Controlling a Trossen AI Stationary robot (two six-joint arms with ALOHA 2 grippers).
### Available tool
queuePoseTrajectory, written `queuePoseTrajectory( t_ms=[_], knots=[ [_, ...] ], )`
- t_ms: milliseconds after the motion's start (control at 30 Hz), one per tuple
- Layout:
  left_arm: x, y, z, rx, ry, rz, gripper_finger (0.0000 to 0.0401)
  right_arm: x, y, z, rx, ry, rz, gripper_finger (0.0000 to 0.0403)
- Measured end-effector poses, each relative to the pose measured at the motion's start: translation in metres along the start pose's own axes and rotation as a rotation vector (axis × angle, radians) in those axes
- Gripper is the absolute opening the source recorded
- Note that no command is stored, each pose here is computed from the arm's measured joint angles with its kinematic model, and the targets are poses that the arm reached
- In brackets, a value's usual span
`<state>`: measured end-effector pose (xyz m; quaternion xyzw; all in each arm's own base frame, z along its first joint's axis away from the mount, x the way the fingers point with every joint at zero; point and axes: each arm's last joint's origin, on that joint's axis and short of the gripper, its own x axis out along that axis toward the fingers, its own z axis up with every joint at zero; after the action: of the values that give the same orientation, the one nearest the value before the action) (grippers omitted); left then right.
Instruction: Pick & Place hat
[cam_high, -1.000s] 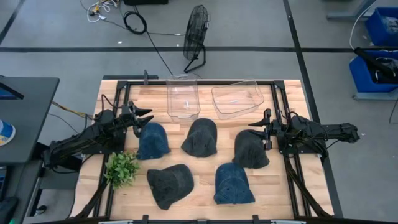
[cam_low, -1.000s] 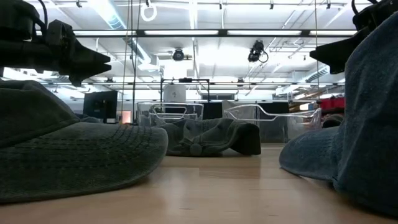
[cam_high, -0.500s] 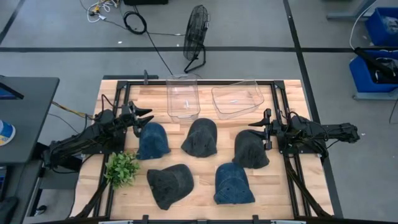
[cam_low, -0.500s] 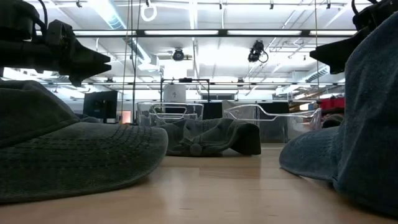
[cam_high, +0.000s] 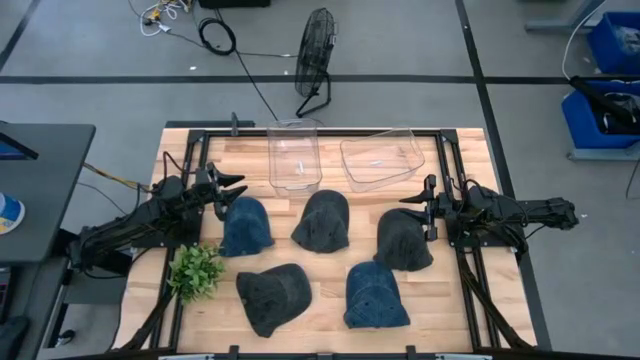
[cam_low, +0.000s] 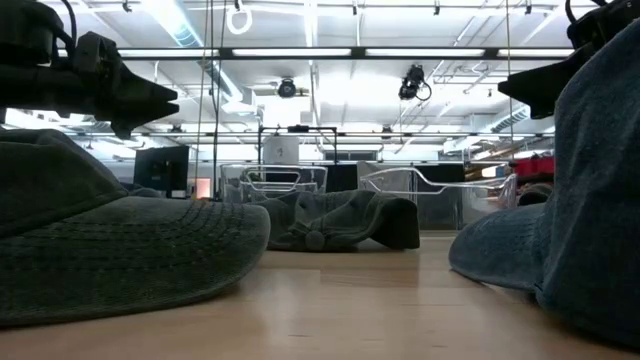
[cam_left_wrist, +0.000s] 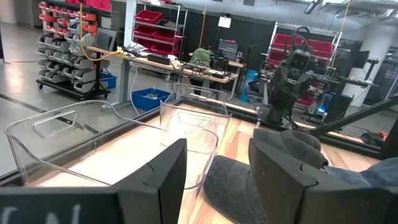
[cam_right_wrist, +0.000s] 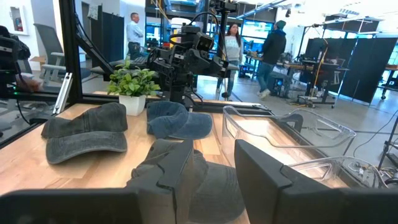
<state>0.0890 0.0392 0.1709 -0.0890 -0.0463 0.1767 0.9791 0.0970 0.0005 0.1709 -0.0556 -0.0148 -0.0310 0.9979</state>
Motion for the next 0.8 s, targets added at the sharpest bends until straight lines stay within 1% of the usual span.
queuePoseTrajectory(
  t_ms=[700,733,800],
  knots=[
    [0.0010,0.0003,-0.0013,-0.001,0.017,0.003,0.0177,0.0000,0.0000,0.0000,0.000,0.000,0.000,0.0123],
    [0.0010,0.0003,-0.0013,-0.002,0.016,0.003,0.0177,0.0000,0.0000,0.0000,0.004,0.000,0.000,0.0123],
    [0.0010,0.0003,-0.0013,-0.001,0.016,0.003,0.0177,0.0000,0.0002,-0.0001,0.066,0.000,0.005,0.0123]
  ],
)
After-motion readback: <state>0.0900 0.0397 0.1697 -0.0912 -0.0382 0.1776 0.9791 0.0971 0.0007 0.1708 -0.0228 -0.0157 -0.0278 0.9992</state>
